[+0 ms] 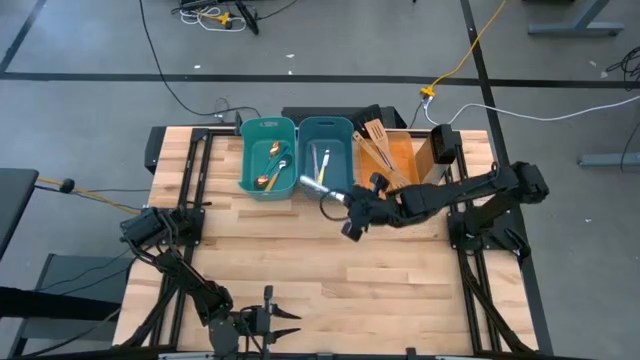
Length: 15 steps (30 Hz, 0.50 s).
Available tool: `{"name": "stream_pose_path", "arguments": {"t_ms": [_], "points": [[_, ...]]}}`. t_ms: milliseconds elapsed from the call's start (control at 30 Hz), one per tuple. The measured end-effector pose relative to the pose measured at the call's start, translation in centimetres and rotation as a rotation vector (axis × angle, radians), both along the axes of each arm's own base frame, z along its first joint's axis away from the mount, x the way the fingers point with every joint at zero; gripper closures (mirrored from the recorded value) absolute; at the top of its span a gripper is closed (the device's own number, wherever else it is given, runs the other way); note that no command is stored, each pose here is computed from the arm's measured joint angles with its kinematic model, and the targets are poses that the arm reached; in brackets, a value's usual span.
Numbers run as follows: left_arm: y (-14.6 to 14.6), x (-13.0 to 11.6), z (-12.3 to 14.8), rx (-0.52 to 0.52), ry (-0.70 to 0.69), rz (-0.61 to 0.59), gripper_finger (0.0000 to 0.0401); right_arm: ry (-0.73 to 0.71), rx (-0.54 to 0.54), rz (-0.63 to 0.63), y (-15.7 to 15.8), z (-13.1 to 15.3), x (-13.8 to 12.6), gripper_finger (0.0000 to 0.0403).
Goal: Pick & Place Kitchen Items
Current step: Put the silver table knife into the blue bin
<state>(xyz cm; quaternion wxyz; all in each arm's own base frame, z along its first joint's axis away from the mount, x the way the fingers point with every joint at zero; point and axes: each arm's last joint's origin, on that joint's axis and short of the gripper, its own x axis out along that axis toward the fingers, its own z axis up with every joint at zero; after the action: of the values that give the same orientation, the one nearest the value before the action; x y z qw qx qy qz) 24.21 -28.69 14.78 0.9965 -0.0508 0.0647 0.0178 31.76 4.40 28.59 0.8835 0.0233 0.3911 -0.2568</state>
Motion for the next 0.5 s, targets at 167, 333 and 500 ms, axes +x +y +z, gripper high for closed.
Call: {"name": "stream_pose_path", "arguments": {"t_ms": [167, 333, 500], "points": [[0.0, 0.0, 0.0, 0.001, -0.003, 0.013, 0.0279, -0.022, 0.007, -0.075, -2.4, 0.1, 0.4, 0.032], [0.1, 0.0, 0.0, -0.013, -0.011, 0.053, 0.0279, -0.057, 0.043, -0.127, -5.0, 0.3, 0.8, 0.032], [0.1, 0.0, 0.0, -0.013, -0.011, 0.053, 0.0279, -0.091, 0.051, -0.192, -7.3, 0.5, 0.9, 0.032]]}}
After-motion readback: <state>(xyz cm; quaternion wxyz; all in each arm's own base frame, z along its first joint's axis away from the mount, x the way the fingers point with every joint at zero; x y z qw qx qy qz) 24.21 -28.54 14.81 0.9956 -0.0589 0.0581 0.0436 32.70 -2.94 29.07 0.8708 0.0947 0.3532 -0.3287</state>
